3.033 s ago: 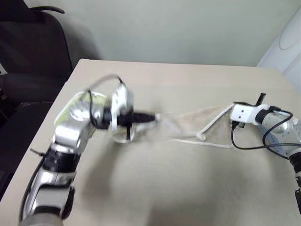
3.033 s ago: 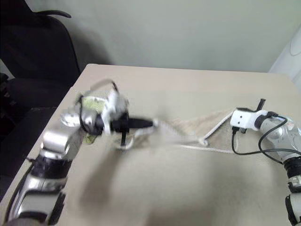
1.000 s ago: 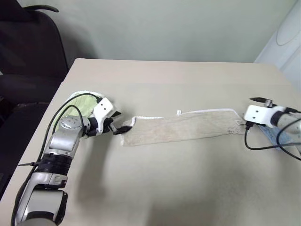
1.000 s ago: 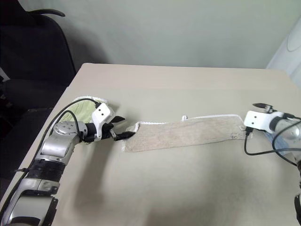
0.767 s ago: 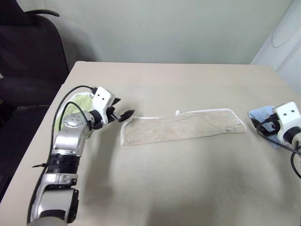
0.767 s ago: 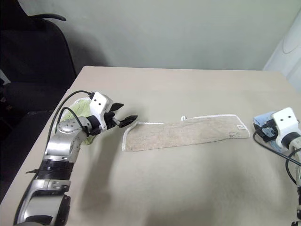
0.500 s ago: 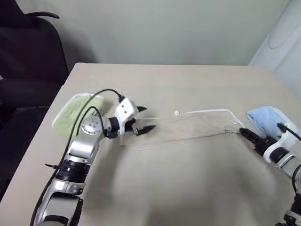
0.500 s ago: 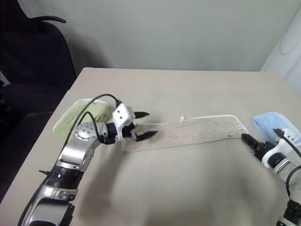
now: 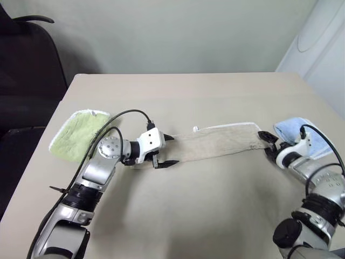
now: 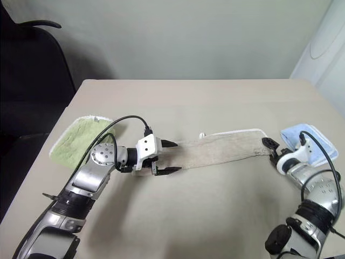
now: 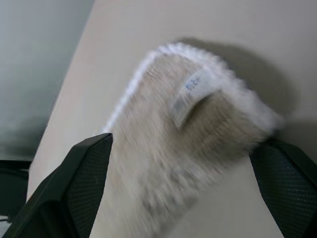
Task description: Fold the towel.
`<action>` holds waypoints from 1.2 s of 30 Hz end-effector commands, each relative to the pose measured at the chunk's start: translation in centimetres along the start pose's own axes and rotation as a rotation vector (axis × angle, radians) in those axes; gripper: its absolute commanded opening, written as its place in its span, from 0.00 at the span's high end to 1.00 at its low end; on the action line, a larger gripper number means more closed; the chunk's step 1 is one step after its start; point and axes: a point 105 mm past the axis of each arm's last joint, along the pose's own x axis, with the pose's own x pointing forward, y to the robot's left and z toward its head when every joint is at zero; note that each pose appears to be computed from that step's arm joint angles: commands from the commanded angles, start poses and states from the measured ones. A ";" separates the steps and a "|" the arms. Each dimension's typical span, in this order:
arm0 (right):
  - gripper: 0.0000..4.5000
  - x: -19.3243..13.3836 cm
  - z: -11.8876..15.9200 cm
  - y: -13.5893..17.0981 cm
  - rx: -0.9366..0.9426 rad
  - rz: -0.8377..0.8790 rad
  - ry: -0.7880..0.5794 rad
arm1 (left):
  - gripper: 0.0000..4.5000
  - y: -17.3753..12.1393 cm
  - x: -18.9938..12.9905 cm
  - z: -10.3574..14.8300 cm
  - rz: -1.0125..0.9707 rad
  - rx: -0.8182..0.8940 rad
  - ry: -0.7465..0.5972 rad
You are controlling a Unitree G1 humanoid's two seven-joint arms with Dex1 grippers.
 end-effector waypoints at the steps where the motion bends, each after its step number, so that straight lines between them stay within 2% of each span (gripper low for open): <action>1: 0.04 1.8 -0.3 -0.1 0.029 -0.016 -0.002 | 0.00 -0.7 -0.5 -0.2 -0.013 0.013 0.018; 3: 0.14 2.4 0.0 -0.1 0.036 -0.021 -0.014 | 0.00 -1.5 -0.9 -1.2 -0.031 -0.007 0.051; 5: 0.29 2.6 0.3 -0.2 0.039 -0.027 -0.027 | 0.00 -2.1 -1.2 -1.8 -0.046 -0.021 0.074; 10: 0.70 1.4 2.9 0.5 0.024 0.006 -0.121 | 0.00 -3.8 -2.4 -4.4 -0.074 -0.081 0.163; 13: 0.95 0.3 4.2 2.1 -0.150 0.033 -0.153 | 0.00 -4.0 -2.6 -4.5 -0.060 -0.116 0.146; 14: 0.99 0.2 4.2 2.4 -0.187 0.040 -0.154 | 0.00 -4.0 -2.6 -4.4 -0.058 -0.121 0.142; 17: 0.99 -0.4 3.9 6.0 -0.520 0.112 -0.152 | 0.00 -3.9 -2.5 -3.4 -0.053 -0.160 0.084; 19: 0.99 -0.4 1.9 9.4 -0.888 0.196 -0.110 | 0.00 -3.9 -2.4 -2.6 -0.054 -0.190 0.038; 21: 0.99 -0.4 0.3 10.6 -1.085 0.245 -0.073 | 0.00 -4.0 -2.3 -2.2 -0.057 -0.207 0.019; 23: 0.99 -0.1 -2.3 11.5 -1.360 0.292 -0.015 | 0.00 -4.1 -2.3 -1.7 -0.058 -0.222 -0.006; 25: 0.99 0.8 -7.3 12.1 -1.698 0.409 0.089 | 0.00 -3.9 -2.5 -1.2 -0.037 -0.270 -0.049; 26: 0.99 1.1 -9.0 12.1 -1.791 0.455 0.117 | 0.00 -3.8 -2.6 -1.2 -0.027 -0.291 -0.060; 28: 0.99 1.9 -12.3 11.8 -1.862 0.517 0.187 | 0.00 -3.3 -3.0 -1.5 0.018 -0.356 -0.077; 31: 0.85 2.3 -14.7 11.3 -1.853 0.579 0.240 | 0.00 -3.0 -3.7 -2.2 0.077 -0.416 -0.079; 36: 0.47 1.7 -14.5 11.9 -1.652 0.627 0.248 | 0.00 -2.7 -5.5 -2.3 0.194 -0.586 -0.155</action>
